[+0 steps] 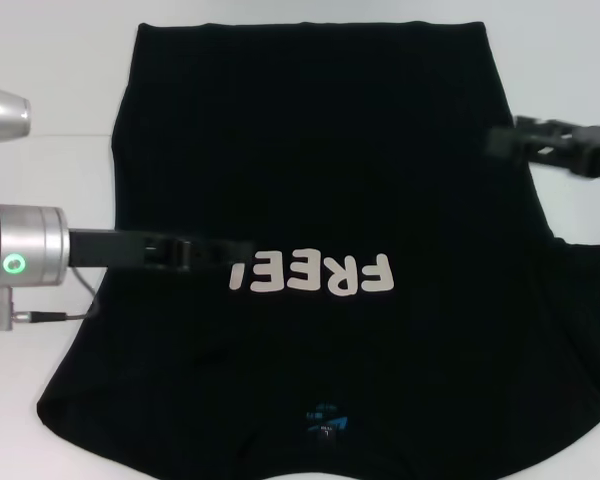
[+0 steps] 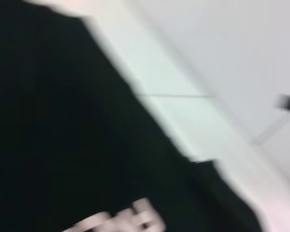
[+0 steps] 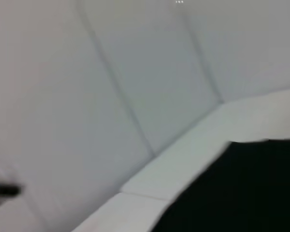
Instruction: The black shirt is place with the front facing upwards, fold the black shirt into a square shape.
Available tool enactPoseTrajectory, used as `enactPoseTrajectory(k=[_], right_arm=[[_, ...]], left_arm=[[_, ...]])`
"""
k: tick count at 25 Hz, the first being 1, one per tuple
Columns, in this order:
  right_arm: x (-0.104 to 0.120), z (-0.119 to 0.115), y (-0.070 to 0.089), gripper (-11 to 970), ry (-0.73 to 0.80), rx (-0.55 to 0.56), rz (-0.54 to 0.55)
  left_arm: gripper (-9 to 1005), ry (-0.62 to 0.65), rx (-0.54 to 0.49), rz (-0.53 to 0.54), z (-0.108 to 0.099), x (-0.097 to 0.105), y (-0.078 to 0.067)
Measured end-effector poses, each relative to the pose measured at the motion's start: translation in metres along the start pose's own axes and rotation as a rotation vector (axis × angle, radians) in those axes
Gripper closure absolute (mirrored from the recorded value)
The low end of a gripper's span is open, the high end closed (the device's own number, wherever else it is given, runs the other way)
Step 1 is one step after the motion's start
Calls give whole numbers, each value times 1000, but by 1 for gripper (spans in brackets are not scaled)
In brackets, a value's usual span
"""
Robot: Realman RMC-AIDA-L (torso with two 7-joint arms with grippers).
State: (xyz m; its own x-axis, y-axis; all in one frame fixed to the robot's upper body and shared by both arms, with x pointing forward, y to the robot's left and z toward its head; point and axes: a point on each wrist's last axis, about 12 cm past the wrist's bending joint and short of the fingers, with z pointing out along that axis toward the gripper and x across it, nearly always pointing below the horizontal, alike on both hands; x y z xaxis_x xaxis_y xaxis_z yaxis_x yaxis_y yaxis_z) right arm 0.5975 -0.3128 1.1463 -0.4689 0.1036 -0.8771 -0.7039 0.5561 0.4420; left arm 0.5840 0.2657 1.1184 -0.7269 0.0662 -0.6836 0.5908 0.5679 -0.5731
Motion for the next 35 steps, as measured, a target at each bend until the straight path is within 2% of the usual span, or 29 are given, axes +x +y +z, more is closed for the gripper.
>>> enactPoseTrajectory(k=[5,9,11,15,21,28,35], right_arm=[[-11,-32,-20,36,63,120,191],[-8,-58,-28,38,244,215,369],[-3,-68,-28,40,311,237,421],[6,-90,-26,43,418,310,523],[21,-106,-25,42,538,377,614],[34,-105,-27,43,573,406,654],[44,-91,-33,42,568,427,663]], left_arm=[[687,-62,166,148,8,8,-14],[489,-91,272,322,18,20,-25],[406,-107,323,418,25,28,-32],[268,-125,368,531,37,39,-42],[63,-44,387,624,54,45,-47],[63,-13,353,648,63,43,-45],[63,-17,349,654,63,39,-45]])
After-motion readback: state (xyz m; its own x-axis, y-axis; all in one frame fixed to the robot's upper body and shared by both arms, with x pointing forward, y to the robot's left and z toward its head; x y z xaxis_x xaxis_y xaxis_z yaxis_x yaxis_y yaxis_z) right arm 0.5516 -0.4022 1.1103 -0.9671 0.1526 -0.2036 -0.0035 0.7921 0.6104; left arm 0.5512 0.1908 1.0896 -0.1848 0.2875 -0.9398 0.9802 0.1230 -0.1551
